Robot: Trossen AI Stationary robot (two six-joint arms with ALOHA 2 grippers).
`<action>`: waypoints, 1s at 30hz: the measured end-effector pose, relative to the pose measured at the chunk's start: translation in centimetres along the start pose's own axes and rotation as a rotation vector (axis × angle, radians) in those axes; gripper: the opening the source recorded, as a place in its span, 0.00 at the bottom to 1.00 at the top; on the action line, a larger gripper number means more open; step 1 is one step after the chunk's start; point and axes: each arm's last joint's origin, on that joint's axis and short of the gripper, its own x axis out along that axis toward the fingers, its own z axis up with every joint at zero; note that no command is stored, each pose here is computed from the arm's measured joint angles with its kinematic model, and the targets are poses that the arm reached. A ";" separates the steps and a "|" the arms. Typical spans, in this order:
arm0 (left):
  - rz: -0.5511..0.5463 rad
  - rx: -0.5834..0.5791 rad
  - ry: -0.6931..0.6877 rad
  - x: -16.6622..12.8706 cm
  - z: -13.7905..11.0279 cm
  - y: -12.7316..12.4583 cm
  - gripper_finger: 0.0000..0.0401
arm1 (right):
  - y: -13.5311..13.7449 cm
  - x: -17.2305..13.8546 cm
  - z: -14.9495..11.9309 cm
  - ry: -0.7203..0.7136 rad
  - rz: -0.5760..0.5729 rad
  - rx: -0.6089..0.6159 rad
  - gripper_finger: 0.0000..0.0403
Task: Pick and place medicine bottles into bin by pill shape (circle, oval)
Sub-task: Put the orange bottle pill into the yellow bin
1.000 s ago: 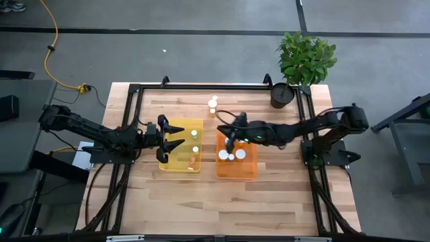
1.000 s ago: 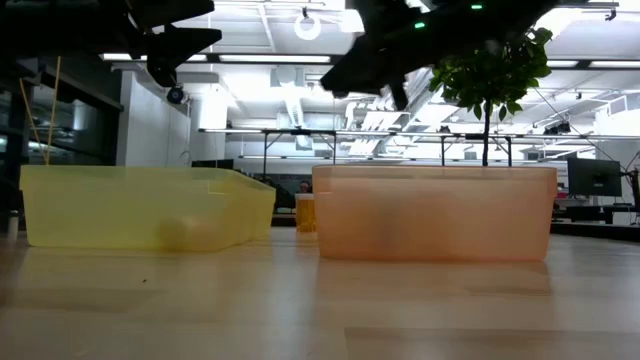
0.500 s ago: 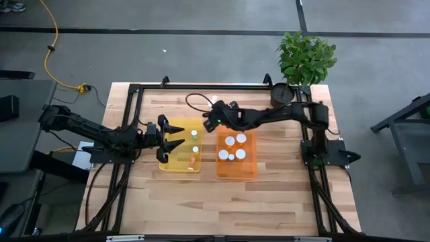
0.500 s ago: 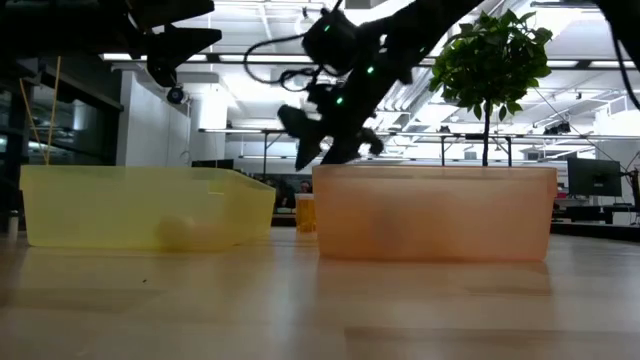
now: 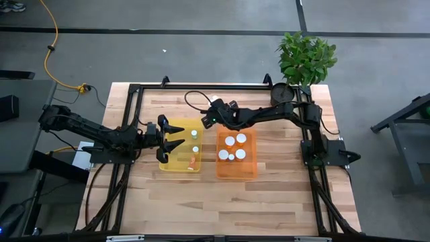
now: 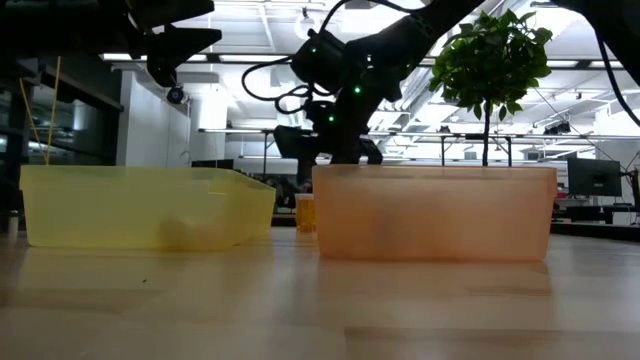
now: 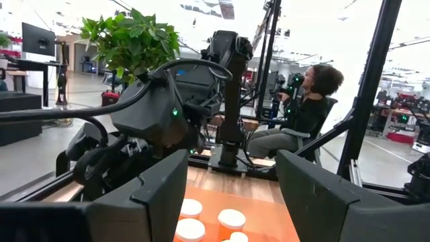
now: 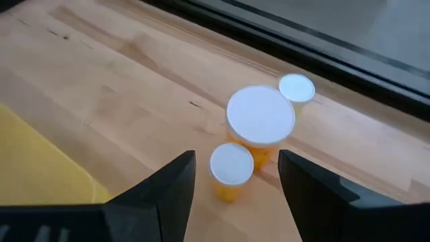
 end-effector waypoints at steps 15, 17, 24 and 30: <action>0.004 -0.003 0.000 0.0 0.0 0.0 0.54 | -0.9 2.2 -0.3 0.049 0.036 0.049 0.51; 0.004 -0.001 0.000 0.0 0.0 0.0 0.54 | -0.9 2.2 -0.2 0.043 0.039 0.053 0.51; 0.004 -0.003 -0.001 0.0 0.0 0.0 0.54 | -1.2 2.4 -0.1 0.064 0.046 0.055 0.51; 0.007 -0.008 -0.001 0.0 0.0 0.0 0.54 | -1.3 2.6 -0.1 0.071 0.054 0.058 0.43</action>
